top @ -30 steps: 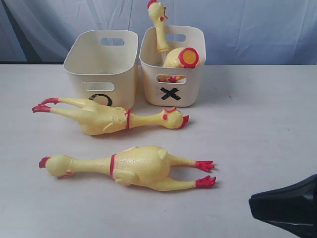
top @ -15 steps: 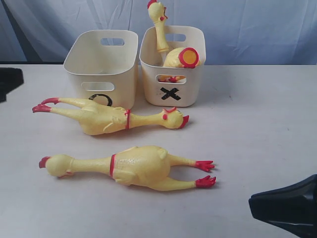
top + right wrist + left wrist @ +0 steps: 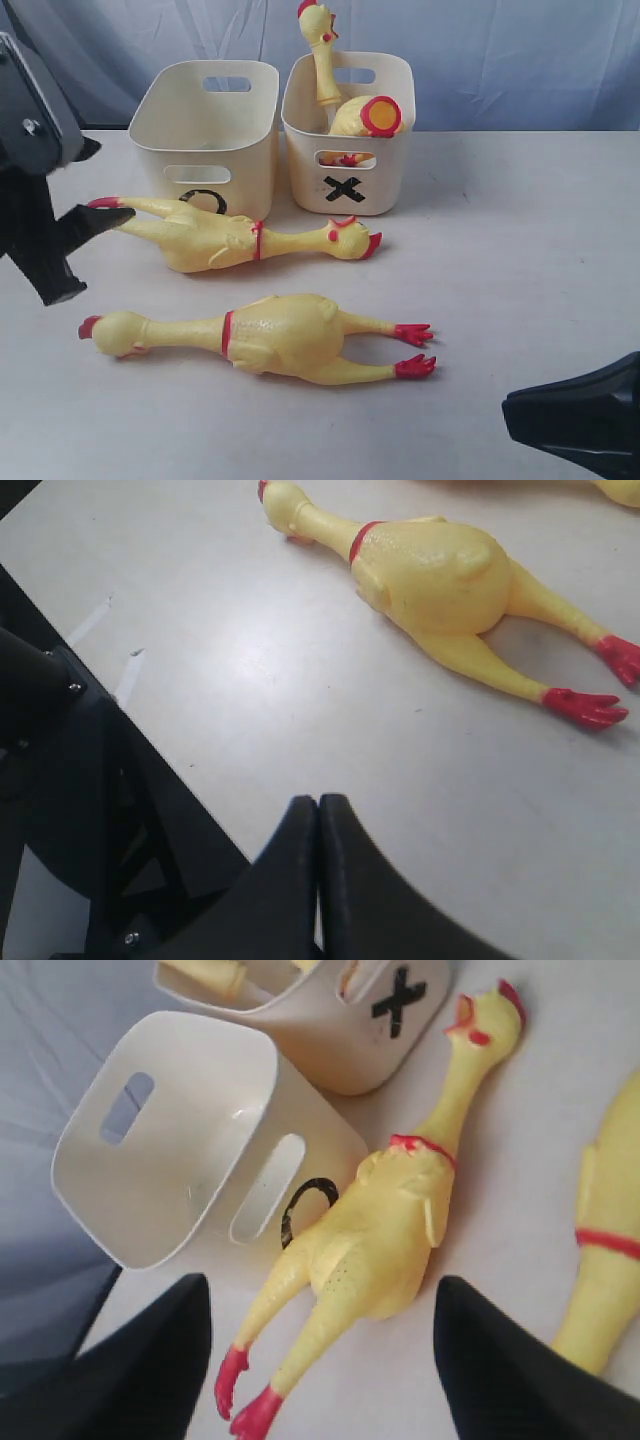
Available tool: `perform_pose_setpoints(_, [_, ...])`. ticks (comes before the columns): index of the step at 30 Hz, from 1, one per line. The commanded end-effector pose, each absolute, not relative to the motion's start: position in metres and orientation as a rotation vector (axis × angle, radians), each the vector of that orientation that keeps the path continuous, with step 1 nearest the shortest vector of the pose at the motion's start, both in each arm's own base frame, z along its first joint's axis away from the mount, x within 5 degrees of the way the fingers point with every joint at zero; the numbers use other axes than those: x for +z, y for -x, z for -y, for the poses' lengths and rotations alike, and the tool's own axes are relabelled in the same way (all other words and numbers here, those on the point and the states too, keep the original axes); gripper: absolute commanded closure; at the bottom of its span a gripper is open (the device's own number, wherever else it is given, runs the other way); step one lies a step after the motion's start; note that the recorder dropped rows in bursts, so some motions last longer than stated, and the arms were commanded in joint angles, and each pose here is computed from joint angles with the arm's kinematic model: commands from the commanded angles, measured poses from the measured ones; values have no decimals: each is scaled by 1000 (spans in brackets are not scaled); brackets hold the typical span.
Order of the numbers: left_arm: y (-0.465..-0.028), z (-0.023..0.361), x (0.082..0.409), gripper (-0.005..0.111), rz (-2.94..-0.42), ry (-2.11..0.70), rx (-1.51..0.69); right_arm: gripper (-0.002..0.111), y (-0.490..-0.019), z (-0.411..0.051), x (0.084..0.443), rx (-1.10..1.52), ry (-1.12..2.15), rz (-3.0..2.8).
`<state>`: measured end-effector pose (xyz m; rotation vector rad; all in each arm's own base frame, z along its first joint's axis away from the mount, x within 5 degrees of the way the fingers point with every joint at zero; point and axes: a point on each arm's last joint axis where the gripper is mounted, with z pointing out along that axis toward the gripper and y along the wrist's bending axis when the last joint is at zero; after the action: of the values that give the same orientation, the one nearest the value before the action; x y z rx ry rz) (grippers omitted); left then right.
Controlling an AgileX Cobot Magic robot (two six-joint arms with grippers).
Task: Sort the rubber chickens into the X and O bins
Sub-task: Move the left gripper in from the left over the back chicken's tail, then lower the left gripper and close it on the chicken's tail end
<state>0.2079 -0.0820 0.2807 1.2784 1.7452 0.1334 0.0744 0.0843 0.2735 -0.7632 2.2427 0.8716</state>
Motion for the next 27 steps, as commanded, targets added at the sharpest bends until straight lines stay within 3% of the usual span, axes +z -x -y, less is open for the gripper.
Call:
perform_pose_setpoints(1, [-222,89,262,46,-1639,-1530,260,109,-74,-84,274,870,762,-2230])
perform_pose_setpoints(11, [-258,91,205,46,-1605,-1809,428,109,-74,-84,274,870,762,-2230])
perform_pose_setpoints(27, [-286,94,158,46,-1581,-1851,537,109,-74,-84,274,871,767,-2225])
